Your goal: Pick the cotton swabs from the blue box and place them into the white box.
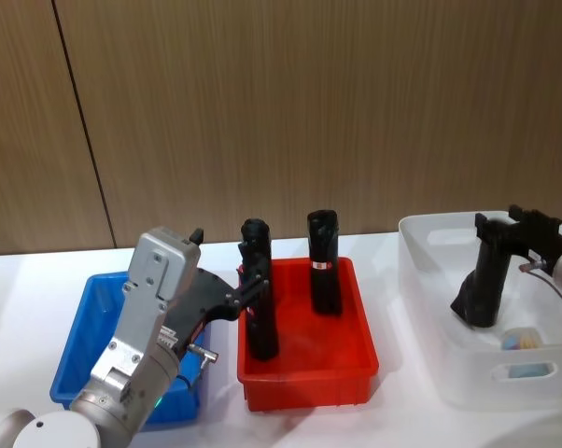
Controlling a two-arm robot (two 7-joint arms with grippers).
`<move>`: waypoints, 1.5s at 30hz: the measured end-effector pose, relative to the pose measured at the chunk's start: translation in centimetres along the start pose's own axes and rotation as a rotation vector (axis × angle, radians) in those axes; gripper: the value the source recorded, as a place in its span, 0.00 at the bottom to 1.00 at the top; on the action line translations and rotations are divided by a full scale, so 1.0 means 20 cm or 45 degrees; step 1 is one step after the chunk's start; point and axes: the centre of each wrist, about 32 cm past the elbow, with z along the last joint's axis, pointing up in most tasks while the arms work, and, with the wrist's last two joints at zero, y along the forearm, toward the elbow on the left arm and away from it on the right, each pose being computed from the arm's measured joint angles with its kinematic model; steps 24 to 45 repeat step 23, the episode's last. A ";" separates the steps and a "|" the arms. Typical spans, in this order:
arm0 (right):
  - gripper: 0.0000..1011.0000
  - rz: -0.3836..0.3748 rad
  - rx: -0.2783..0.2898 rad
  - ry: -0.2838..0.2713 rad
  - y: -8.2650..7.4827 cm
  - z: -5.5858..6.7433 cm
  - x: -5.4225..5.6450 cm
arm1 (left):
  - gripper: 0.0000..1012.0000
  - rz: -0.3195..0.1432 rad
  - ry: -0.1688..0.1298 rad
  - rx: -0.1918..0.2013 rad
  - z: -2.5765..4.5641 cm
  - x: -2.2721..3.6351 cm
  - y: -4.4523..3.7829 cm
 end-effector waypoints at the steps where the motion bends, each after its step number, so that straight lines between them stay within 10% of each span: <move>1: 0.57 0.001 0.000 -0.001 0.00 0.00 0.00 | 0.99 0.000 0.000 0.000 0.000 0.000 0.000; 15: 0.99 0.036 0.031 -0.016 -0.04 0.00 -0.02 | 0.99 0.000 0.000 0.000 0.000 0.000 0.000; 45: 0.99 0.048 0.042 -0.018 -0.06 0.00 -0.03 | 0.99 0.000 0.000 0.000 0.000 0.000 0.000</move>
